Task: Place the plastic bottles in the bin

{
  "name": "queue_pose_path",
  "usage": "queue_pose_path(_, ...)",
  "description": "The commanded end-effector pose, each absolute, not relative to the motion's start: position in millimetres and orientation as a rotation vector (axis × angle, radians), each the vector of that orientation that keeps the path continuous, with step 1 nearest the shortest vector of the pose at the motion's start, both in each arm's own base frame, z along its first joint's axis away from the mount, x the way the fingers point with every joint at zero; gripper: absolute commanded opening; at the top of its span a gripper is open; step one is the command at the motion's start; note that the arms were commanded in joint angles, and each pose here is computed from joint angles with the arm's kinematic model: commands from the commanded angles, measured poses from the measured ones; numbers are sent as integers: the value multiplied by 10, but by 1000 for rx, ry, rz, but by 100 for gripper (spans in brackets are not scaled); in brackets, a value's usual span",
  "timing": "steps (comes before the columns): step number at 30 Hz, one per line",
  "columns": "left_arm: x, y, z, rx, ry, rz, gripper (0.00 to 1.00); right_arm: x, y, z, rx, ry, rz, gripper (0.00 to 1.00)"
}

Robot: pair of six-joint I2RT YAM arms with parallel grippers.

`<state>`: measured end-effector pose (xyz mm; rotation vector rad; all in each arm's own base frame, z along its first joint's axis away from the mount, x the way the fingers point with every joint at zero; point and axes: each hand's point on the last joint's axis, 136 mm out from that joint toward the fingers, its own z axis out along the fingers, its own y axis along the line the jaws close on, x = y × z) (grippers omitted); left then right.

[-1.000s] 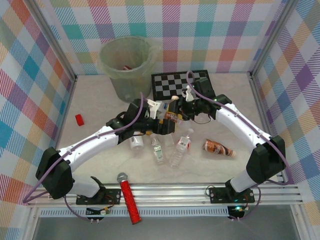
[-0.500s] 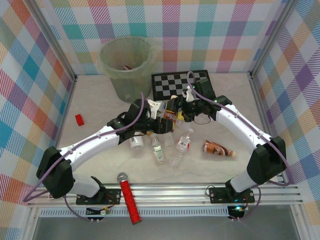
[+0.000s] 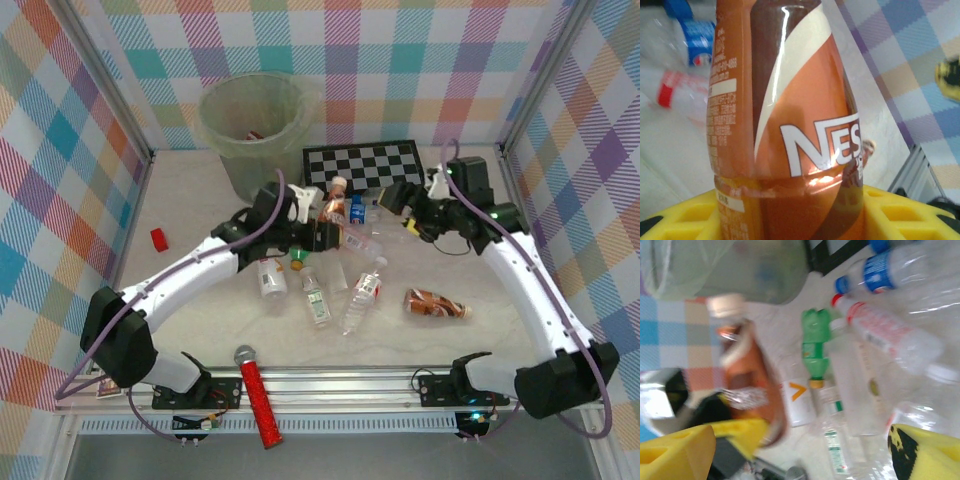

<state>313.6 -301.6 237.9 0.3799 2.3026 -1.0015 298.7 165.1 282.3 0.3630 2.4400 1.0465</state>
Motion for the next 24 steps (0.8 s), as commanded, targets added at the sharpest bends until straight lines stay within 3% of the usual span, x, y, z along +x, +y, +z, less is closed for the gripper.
queue_pose_path(1, 3397, -2843, 2796, 436, 2225, -892, 41, 2783, 1369, 2440, 437, 2565, 813, 89)
queue_pose_path(5, 3774, -2613, 3232, 434, 2140, -776, 40, 2619, 1286, 2242, 457, 2618, 760, 89)
queue_pose_path(12, 4550, -2096, 3773, 241, 2009, -689, 28, 2491, 1253, 2054, 487, 2648, 754, 90)
queue_pose_path(20, 5417, -1499, 3999, 51, 1960, -558, 11, 2385, 1212, 2004, 486, 2658, 739, 90)
queue_pose_path(24, 5787, -1283, 3984, -29, 1952, -532, 7, 2309, 1178, 1948, 502, 2656, 732, 90)
